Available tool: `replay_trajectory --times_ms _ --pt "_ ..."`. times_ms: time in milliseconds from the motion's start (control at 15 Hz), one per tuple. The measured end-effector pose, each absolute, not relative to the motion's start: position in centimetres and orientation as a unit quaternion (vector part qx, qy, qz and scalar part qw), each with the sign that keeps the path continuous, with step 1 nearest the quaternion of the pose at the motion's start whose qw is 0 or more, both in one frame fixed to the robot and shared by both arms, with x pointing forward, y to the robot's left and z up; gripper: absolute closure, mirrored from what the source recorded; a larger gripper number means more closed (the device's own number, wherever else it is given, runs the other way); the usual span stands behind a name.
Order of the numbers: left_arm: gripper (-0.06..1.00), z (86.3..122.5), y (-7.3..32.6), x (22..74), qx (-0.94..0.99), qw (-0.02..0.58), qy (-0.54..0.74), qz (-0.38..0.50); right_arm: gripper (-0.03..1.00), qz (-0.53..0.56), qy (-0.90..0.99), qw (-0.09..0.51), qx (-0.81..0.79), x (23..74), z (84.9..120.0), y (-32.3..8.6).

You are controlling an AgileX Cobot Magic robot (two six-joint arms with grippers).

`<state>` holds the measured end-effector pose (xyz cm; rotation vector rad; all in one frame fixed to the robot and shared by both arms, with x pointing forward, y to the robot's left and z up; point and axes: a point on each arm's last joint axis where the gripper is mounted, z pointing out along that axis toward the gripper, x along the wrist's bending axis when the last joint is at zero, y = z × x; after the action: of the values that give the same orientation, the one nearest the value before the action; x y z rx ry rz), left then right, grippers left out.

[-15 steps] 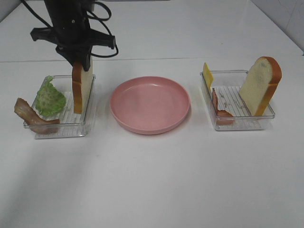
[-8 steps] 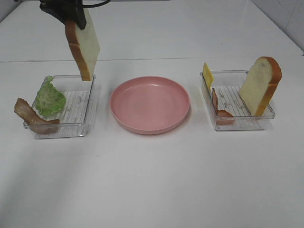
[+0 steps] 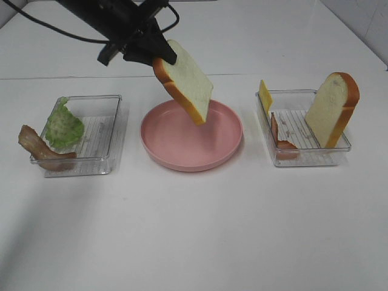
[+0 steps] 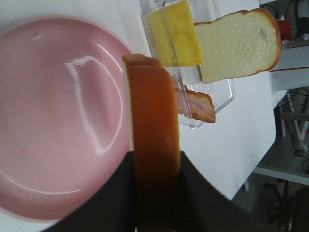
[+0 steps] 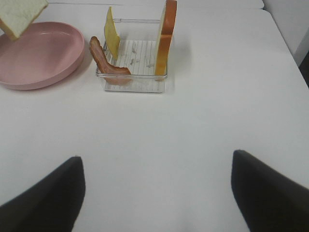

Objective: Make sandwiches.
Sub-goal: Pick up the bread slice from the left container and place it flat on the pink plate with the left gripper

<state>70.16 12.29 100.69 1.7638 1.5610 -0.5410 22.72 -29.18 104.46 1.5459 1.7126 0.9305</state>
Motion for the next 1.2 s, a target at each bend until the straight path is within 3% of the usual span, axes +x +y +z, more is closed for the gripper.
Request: replay_trajectory --times_ms 133,333,667,1200 --pt "0.74 96.6 11.7 71.1 0.658 0.345 0.622 -0.247 0.19 0.354 0.652 0.321 0.588 22.7 104.5 -29.2" --pt "0.74 93.5 11.6 71.8 0.646 0.339 0.636 -0.252 0.19 0.354 0.652 0.321 0.588 22.7 104.5 -29.2" --pt "0.74 92.9 10.6 72.3 0.636 0.377 0.625 -0.250 0.19 0.354 0.652 0.321 0.588 22.7 104.5 -29.2" --pt "0.74 91.3 9.8 71.9 0.641 0.360 0.623 -0.265 0.19 0.354 0.652 0.321 0.588 22.7 104.5 -29.2"
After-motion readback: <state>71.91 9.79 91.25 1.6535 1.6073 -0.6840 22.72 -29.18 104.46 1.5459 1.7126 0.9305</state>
